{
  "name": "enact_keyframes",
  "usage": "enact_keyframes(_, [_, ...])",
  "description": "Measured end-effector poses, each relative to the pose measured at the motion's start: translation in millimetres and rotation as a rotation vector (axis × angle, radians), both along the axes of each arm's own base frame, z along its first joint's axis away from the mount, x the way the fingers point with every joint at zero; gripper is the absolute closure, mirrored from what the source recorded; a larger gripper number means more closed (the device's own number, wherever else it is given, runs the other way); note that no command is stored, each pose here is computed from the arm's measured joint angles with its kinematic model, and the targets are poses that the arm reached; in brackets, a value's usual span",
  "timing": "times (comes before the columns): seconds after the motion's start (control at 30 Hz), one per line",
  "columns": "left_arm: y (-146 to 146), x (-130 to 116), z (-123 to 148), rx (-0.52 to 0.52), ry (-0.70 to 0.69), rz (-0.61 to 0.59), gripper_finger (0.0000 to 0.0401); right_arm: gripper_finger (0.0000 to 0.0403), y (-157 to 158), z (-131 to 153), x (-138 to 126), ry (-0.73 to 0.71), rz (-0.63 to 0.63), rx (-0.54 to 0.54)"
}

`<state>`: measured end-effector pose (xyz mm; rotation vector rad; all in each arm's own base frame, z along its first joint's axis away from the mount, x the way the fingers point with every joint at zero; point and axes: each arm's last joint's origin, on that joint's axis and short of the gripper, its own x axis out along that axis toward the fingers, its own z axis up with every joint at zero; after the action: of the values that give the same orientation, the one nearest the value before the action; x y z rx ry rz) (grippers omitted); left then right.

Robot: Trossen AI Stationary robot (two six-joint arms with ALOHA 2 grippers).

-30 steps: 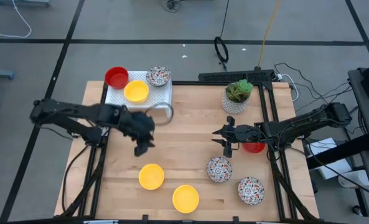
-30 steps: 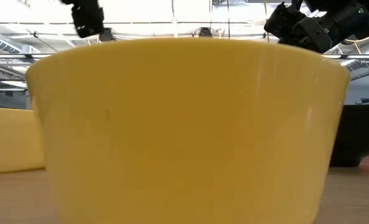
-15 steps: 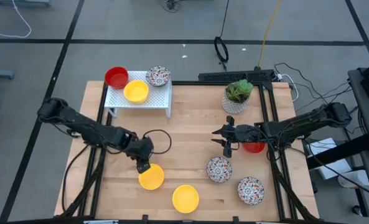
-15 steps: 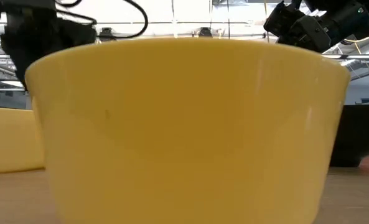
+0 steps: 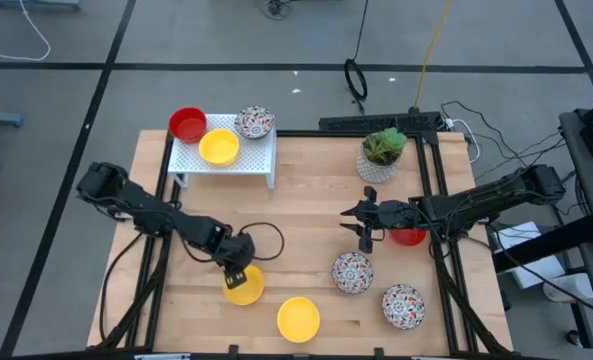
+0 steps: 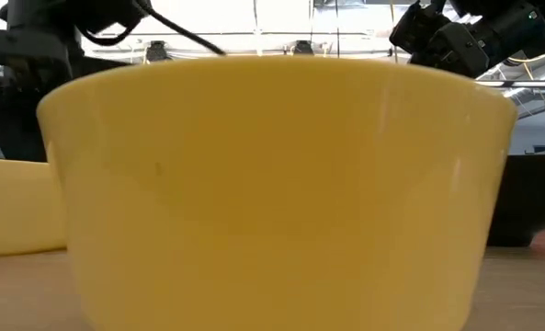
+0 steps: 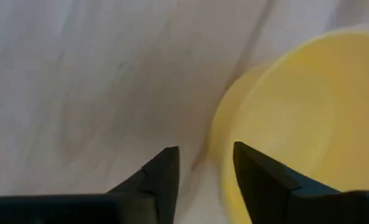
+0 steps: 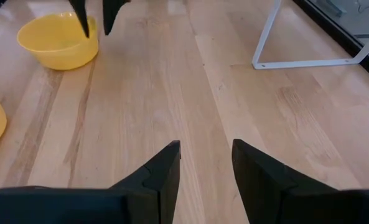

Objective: Pick & Place Mini bowls
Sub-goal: Stack the top yellow bowl on the yellow bowl on the shelf

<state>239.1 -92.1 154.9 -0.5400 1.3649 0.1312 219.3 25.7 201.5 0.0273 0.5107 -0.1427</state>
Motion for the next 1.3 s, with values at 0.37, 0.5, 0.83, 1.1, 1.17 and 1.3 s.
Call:
enact_keyframes(0.37, [6.7,3.4,7.4,0.001,-0.052,-0.058,0.0385,0.0271,0.0,0.0,0.0,0.003,0.012,-0.020])
enact_keyframes(0.5, [15.2,4.4,27.7,-0.004,-0.143,-0.065,0.0386,0.0271,0.0,0.0,0.0,0.004,0.013,-0.024])
enact_keyframes(0.83, [59.1,12.6,106.0,0.198,-0.481,-0.077,0.0388,0.0271,0.0,0.5,0.3,0.001,0.028,-0.049])
enact_keyframes(1.1, [109.2,17.8,150.5,0.384,-0.538,-0.057,0.0382,0.0271,0.0,0.5,0.3,0.004,0.038,-0.068])
enact_keyframes(1.17, [122.2,15.6,159.7,0.445,-0.526,-0.037,0.0382,0.0271,-0.1,0.5,0.3,0.004,0.038,-0.068])
enact_keyframes(1.3, [147.8,7.0,180.7,0.559,-0.472,0.038,0.0395,0.0271,-0.1,0.5,0.3,0.005,0.041,-0.074])
